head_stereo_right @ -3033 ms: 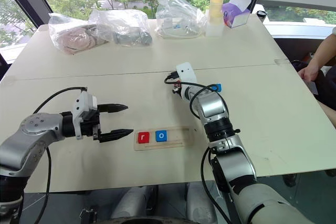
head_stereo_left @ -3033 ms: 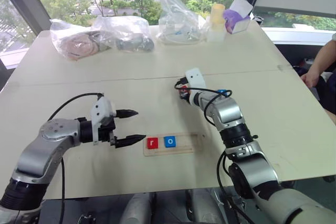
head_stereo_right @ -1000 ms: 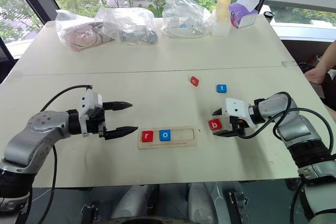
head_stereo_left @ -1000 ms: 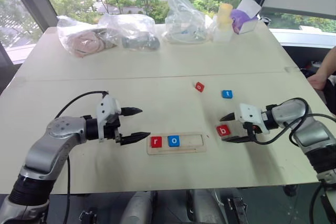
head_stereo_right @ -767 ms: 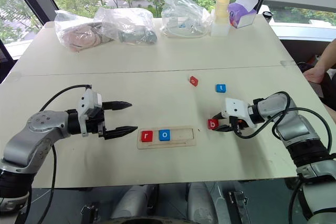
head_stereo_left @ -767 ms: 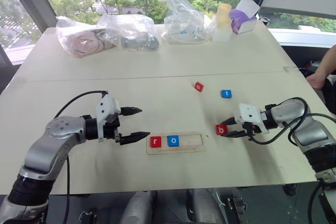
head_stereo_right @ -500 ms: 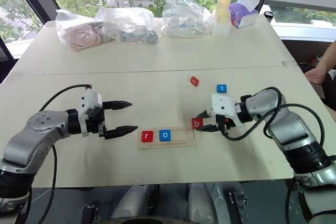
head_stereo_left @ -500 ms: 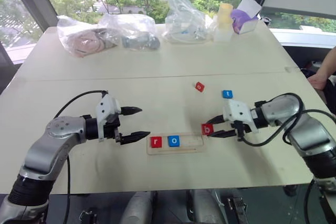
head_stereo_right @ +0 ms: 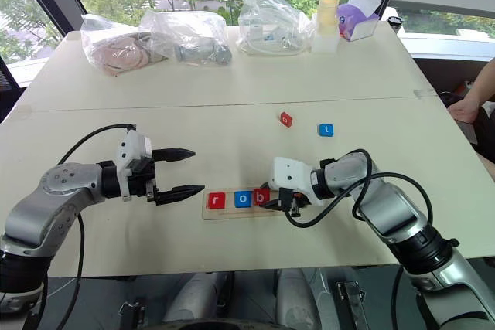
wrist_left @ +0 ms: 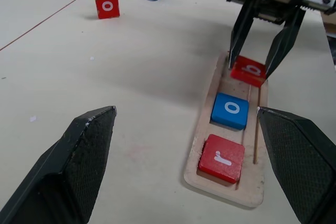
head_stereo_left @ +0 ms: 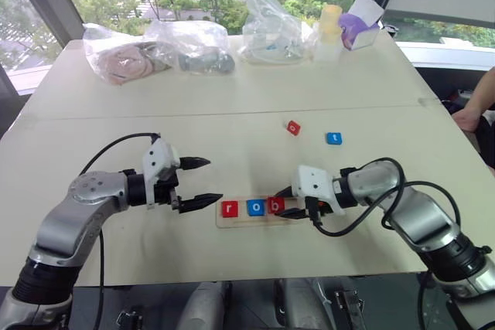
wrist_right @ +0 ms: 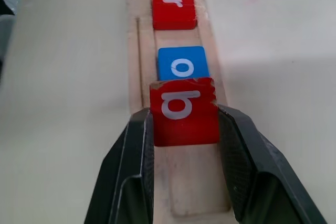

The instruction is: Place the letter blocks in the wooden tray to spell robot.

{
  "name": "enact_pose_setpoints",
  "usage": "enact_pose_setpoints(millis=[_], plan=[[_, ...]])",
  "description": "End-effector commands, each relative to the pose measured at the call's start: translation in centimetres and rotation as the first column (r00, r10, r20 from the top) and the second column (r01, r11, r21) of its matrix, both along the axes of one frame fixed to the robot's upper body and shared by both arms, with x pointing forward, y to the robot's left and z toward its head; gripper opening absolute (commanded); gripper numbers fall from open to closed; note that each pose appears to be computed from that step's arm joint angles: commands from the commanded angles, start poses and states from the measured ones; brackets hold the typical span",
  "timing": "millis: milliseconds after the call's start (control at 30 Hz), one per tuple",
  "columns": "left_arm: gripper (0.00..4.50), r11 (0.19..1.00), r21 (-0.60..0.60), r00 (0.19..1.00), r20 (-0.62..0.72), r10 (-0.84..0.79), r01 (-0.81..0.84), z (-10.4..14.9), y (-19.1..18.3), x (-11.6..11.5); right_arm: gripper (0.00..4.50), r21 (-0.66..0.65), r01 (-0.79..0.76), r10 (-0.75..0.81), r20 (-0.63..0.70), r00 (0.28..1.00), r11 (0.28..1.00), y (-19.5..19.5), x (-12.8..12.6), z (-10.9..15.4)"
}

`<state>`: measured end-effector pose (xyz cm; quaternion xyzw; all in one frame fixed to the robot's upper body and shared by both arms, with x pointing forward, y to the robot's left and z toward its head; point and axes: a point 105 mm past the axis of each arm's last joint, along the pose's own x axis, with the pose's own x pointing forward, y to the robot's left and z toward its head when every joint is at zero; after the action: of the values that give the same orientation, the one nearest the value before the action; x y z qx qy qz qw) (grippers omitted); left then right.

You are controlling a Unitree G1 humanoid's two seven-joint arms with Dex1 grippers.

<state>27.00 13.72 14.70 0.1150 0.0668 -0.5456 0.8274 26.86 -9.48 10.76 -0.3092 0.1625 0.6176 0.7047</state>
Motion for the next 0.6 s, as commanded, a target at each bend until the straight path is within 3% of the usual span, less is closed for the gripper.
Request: enact_pose_setpoints(millis=[33,567,600], plan=[[4.50,1.000,-0.015,0.999,0.033,-0.016,0.017,0.89,-0.35,-0.49,1.11,-0.007,-0.002,0.002,0.038,0.999,1.000,0.28,0.43,0.32],[4.50,1.000,-0.022,1.000,0.031,0.001,-0.001,0.70,-0.44,-0.58,1.11,-0.020,-0.017,0.018,0.023,1.000,1.000,0.68,0.35,0.02],[4.50,1.000,-0.023,1.000,0.030,0.003,-0.002,0.70,-0.44,-0.57,2.18,-0.022,-0.019,0.019,0.022,1.000,1.000,0.67,0.33,0.01]])
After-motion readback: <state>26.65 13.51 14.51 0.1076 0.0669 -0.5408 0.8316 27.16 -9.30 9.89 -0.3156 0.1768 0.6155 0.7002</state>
